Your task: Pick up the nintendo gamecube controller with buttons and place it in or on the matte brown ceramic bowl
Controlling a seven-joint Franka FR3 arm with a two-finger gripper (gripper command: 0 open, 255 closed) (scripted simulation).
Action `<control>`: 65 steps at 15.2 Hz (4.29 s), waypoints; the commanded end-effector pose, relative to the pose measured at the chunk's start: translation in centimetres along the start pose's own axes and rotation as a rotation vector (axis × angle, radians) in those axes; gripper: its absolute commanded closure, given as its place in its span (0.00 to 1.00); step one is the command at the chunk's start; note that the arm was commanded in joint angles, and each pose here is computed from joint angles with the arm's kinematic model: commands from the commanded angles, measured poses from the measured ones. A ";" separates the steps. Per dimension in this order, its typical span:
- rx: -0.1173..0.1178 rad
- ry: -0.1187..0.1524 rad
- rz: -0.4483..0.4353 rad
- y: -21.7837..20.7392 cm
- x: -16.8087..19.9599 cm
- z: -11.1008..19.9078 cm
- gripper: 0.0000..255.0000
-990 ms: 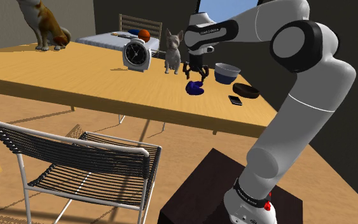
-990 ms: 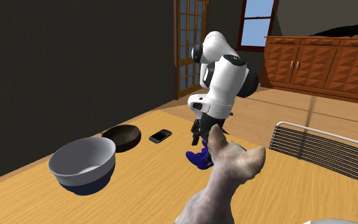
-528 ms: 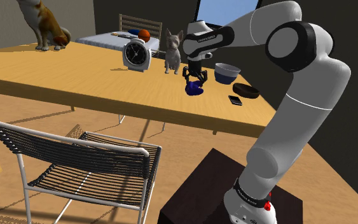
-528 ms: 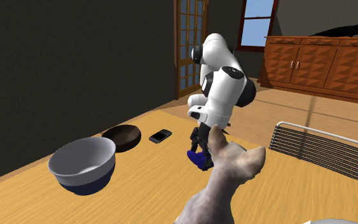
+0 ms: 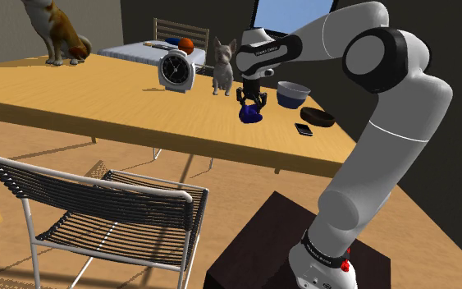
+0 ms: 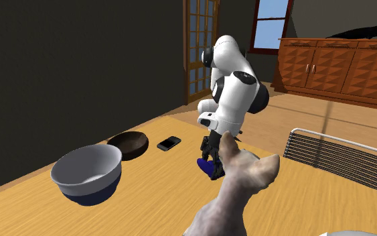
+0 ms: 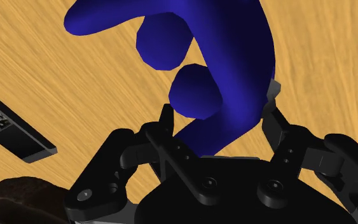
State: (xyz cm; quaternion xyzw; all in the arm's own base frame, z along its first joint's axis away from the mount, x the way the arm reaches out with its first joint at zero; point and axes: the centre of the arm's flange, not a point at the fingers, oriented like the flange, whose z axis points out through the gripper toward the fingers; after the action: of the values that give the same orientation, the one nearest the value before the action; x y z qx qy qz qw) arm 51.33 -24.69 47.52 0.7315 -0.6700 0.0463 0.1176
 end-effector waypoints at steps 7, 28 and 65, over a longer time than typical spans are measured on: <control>0.000 0.000 0.000 0.0 0.0 0.0 1.00; 0.000 0.000 0.000 1.1 2.2 -9.7 1.00; 0.192 -0.233 -0.259 5.7 5.2 3.0 1.00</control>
State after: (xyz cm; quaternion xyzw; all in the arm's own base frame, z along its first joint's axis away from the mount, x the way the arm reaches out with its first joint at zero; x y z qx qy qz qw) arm 45.80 -31.03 46.65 0.8190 -0.5732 0.0113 -0.0259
